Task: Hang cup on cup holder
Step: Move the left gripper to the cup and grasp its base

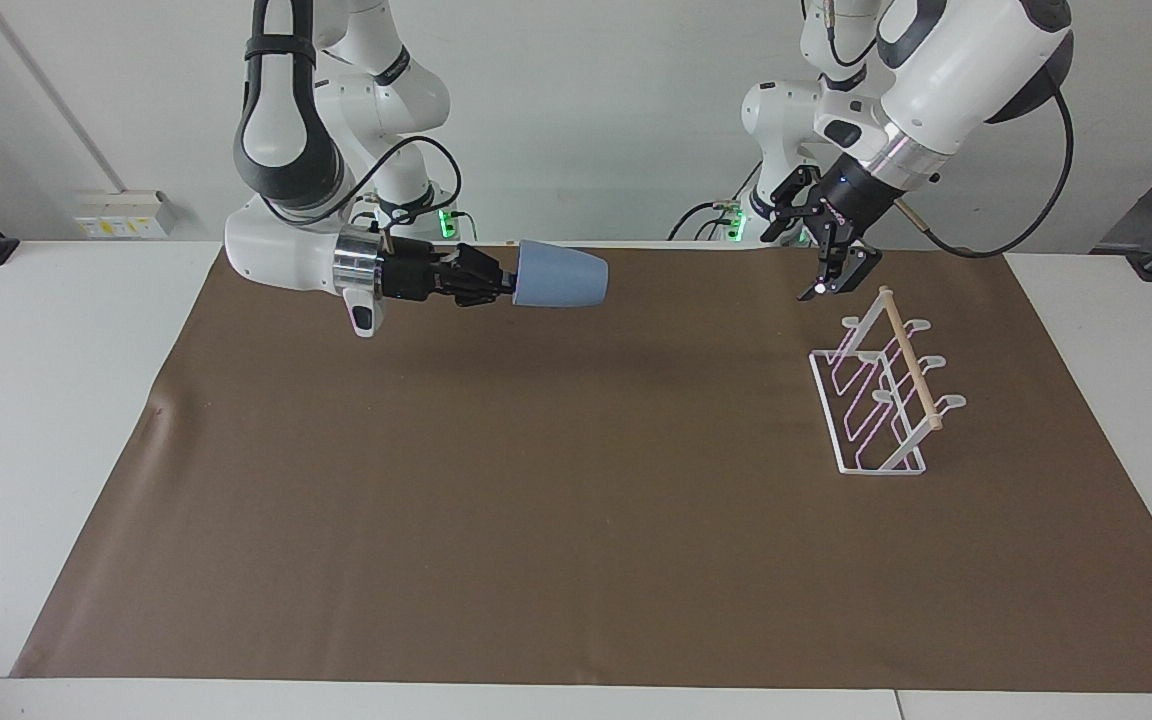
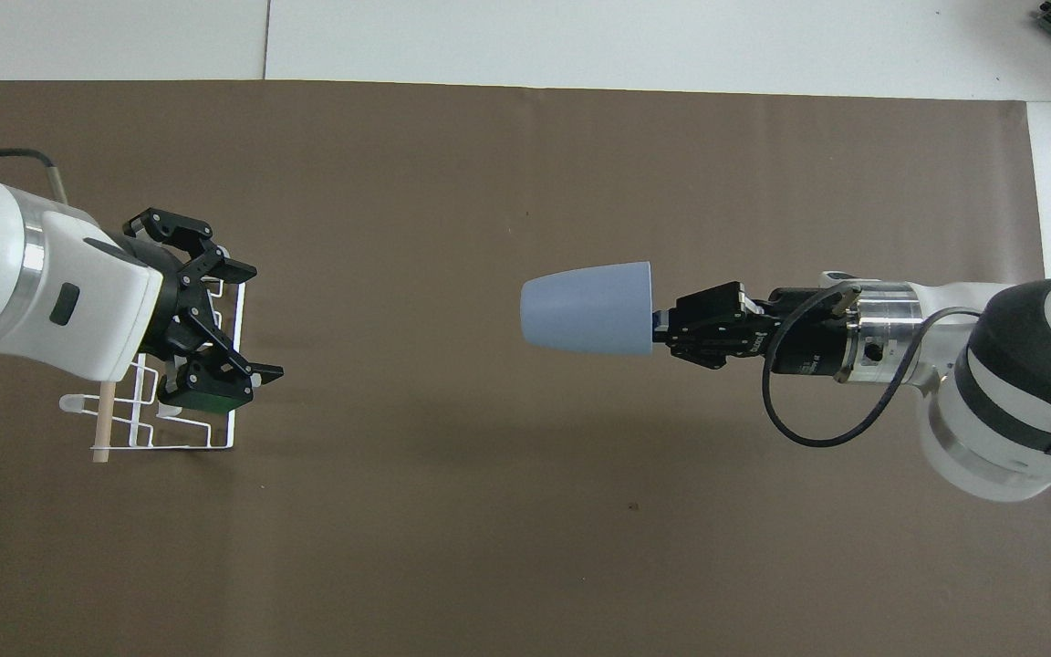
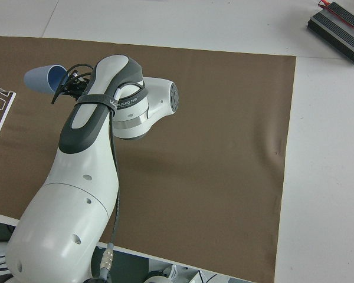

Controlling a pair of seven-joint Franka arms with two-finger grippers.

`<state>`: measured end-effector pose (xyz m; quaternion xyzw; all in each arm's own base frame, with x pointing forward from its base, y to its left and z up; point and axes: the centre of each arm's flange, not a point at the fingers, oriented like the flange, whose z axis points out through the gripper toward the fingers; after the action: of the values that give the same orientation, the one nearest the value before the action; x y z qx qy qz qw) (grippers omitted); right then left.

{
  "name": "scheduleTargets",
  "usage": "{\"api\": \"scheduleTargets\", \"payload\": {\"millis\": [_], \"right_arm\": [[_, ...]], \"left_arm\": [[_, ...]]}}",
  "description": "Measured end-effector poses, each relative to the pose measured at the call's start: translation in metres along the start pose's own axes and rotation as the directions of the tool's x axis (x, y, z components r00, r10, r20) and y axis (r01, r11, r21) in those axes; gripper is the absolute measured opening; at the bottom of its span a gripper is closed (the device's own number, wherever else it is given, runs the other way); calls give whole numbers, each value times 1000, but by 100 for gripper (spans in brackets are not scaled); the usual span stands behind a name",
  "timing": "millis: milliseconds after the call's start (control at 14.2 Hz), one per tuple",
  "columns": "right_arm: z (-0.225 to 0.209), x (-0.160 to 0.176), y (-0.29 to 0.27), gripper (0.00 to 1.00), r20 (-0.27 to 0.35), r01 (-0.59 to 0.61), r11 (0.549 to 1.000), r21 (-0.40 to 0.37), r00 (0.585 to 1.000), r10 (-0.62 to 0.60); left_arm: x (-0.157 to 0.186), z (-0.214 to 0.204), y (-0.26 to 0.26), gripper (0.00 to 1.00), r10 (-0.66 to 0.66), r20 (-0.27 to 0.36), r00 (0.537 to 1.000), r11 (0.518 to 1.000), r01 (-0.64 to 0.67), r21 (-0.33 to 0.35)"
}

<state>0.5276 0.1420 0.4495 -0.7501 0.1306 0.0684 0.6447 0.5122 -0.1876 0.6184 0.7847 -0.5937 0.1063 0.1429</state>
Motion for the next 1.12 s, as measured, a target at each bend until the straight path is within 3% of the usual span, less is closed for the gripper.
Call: {"api": "scheduleTargets", "payload": {"millis": [492,1125], "right_arm": [[56,-19,-5,4,2,-12,1000,18,1000,12],[59,-22,-5,4,2,-17,1000,25,1000,17]], "left_arm": [[56,11,31,100,111,-53,992,992,-108,65],[93,19,55,100,80,-112,990,992,-68,109]]}}
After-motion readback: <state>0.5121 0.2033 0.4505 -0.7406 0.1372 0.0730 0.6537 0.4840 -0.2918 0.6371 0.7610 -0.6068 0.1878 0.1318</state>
